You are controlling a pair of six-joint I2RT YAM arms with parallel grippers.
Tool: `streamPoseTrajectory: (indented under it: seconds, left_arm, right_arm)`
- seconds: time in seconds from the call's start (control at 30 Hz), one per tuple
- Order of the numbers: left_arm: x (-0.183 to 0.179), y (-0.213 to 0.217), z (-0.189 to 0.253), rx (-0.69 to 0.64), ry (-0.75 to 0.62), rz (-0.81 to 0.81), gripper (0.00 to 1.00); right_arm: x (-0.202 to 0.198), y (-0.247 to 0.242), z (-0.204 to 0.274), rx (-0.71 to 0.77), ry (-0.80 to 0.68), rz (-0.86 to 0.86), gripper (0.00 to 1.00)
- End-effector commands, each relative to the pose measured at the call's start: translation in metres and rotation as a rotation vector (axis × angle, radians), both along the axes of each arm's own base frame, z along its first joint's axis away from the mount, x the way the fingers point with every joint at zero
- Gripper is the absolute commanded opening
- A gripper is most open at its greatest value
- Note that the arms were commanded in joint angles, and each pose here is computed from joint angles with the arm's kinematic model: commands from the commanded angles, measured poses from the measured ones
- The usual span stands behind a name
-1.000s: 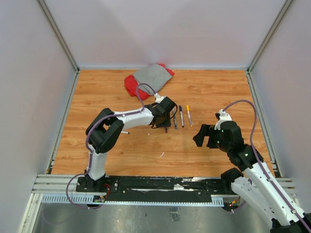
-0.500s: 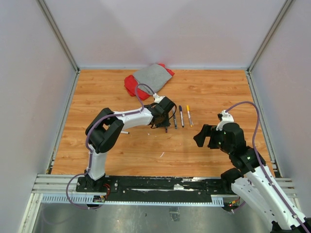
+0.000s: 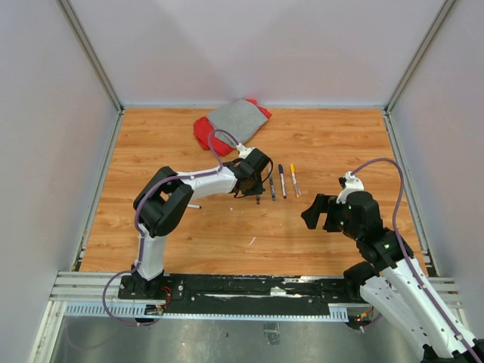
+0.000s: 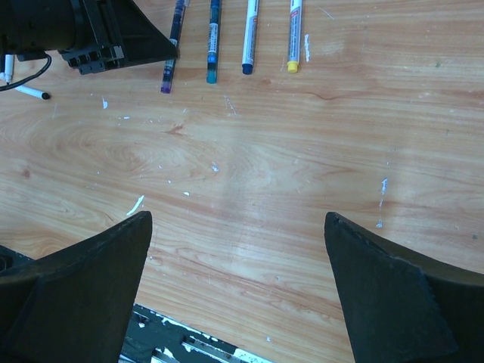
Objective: Insert the pens into the pen caps
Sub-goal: Place the pen at the center of the board.
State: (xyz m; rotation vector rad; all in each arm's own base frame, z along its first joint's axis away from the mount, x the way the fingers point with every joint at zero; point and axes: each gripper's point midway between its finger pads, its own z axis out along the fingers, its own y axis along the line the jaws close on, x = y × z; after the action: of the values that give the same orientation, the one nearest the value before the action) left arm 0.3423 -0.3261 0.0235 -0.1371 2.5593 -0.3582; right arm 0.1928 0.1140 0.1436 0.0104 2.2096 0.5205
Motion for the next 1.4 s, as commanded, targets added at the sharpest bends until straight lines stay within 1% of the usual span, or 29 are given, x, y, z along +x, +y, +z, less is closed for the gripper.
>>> streamPoseTrajectory:
  seconds: [0.0, 0.17, 0.33, 0.53, 0.63, 0.73, 0.83, 0.97, 1.17, 1.37]
  left_arm:
    - [0.006, 0.001, -0.015, 0.005, 0.025, 0.015, 0.15]
    - [0.011, 0.002, -0.013, -0.013, 0.022, 0.040, 0.15]
    - [0.012, 0.009, -0.010, -0.038, 0.003, 0.100, 0.12]
    - [0.007, 0.020, -0.012, -0.069, 0.002, 0.165, 0.12]
    - [0.006, 0.021, -0.014, -0.071, 0.006, 0.158, 0.13]
    - [0.007, 0.021, -0.014, -0.064, 0.008, 0.149, 0.19]
    - [0.009, 0.021, -0.011, -0.063, -0.003, 0.143, 0.28]
    - [0.011, 0.020, -0.005, -0.058, -0.016, 0.132, 0.36]
    - [0.015, 0.020, 0.012, -0.058, -0.058, 0.100, 0.42]
    - [0.014, 0.026, 0.056, -0.070, -0.168, 0.022, 0.48]
  right_arm:
    - [-0.001, -0.001, -0.003, 0.012, 0.008, -0.008, 0.96]
    - [-0.002, -0.001, -0.003, 0.016, 0.010, -0.005, 0.96]
    - [-0.003, -0.001, -0.003, 0.018, 0.013, -0.005, 0.96]
    - [-0.003, -0.001, -0.003, 0.022, 0.014, -0.005, 0.96]
    - [-0.003, -0.001, -0.004, 0.022, 0.014, -0.006, 0.96]
    - [-0.003, 0.000, -0.004, 0.024, 0.015, -0.006, 0.96]
    - [-0.004, 0.000, -0.004, 0.026, 0.015, -0.006, 0.96]
    - [-0.004, 0.000, -0.004, 0.028, 0.016, -0.005, 0.96]
    - [-0.005, 0.000, -0.004, 0.030, 0.015, -0.004, 0.96]
    - [-0.005, -0.002, -0.004, 0.022, 0.010, -0.004, 0.96]
